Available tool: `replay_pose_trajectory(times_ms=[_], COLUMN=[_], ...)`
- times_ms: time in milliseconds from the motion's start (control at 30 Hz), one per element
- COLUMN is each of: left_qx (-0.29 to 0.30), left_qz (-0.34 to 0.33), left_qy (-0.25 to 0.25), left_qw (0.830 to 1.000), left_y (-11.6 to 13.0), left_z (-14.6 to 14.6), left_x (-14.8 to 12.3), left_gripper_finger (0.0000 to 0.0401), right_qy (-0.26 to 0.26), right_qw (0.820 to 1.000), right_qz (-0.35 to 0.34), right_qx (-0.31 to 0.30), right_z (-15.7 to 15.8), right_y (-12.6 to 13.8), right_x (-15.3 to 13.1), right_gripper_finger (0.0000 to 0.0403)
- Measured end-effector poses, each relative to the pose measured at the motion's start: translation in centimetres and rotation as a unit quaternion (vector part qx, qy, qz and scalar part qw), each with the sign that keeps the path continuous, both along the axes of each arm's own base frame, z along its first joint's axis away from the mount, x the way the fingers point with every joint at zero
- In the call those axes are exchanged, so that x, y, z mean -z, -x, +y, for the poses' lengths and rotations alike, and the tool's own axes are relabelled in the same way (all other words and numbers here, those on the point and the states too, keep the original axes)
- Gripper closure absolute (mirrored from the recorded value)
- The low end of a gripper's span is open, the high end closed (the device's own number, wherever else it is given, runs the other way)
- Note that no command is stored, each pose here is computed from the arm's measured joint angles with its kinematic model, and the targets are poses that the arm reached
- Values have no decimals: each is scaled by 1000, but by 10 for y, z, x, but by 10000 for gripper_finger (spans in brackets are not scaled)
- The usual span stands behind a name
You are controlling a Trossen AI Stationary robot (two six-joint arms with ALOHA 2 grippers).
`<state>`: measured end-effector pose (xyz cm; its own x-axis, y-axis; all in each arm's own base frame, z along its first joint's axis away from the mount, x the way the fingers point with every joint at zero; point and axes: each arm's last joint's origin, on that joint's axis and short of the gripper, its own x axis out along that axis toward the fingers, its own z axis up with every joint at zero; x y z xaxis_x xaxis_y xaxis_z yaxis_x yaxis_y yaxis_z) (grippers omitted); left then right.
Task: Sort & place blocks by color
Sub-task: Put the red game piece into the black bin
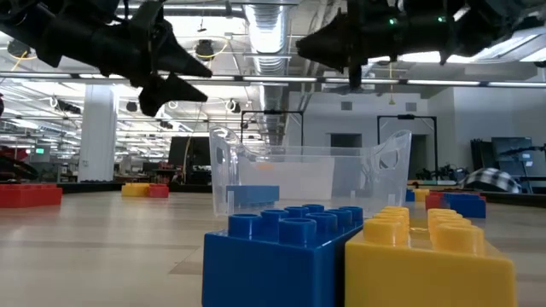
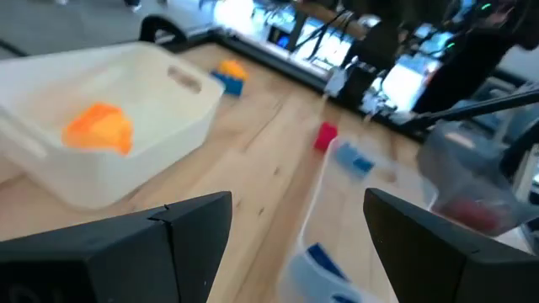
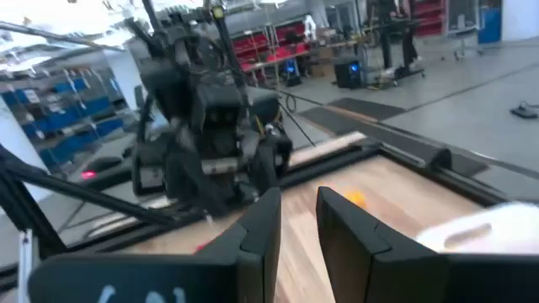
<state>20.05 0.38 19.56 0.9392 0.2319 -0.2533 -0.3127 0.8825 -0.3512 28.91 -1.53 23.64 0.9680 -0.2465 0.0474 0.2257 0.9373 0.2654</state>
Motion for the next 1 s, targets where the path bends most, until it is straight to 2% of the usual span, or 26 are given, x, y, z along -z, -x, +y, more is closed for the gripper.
replay_pose_trajectory(times_ms=[233, 433, 633, 767, 1000], left_qx=[-18, -33, -63, -96, -135], left_qz=[44, 96, 162, 220, 278], left_qy=[9, 51, 71, 69, 26], left_qw=[999, 994, 982, 968, 951], left_y=[3, 9, 14, 12, 13], left_z=[-3, -3, -1, 1, 5], left_x=[9, 19, 26, 3, -48], left_gripper_finger=[143, 143, 143, 143, 143], right_qy=[16, 14, 14, 14, 15], right_qw=[1000, 999, 999, 999, 999], right_qz=[-11, 53, 49, 28, 14], right_qx=[7, -4, 0, -11, -41], right_z=[-5, 3, 12, 18, 35], right_y=[-6, -7, -7, -6, -5], right_x=[-14, -3, -3, -9, -11], right_gripper_finger=[302, 302, 302, 302, 302])
